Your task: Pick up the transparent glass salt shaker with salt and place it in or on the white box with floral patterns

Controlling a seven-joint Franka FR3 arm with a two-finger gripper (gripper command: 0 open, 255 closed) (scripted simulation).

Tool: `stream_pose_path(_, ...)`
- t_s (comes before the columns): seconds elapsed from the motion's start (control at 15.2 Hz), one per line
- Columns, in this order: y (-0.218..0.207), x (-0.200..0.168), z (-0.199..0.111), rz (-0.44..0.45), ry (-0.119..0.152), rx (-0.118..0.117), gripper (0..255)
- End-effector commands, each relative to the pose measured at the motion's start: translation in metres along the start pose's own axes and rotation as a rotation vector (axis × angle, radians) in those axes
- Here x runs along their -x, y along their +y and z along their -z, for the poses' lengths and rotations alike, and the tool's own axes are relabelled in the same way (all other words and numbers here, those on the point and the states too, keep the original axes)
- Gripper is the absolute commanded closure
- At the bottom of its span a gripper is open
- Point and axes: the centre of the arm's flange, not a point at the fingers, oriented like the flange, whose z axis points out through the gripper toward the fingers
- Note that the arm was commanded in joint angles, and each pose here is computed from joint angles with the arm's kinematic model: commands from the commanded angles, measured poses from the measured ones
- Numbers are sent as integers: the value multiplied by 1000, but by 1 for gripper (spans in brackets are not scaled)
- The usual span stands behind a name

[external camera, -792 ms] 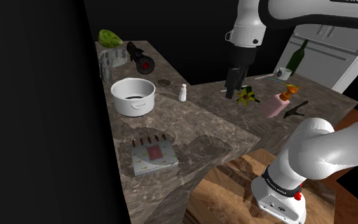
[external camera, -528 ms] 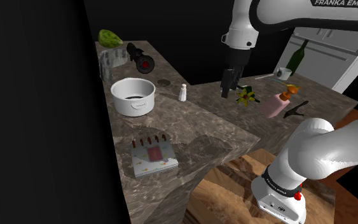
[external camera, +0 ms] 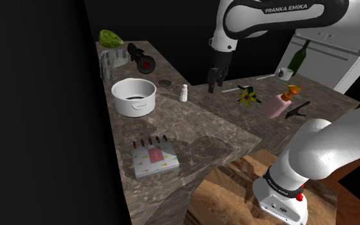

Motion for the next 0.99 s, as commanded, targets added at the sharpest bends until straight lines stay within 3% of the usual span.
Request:
stream_pose_path(0.0, 13, -21, -8, 1, 6, -1, 0)
stream_pose_path(0.92, 116, -163, -57, 7, 42, -14, 0)
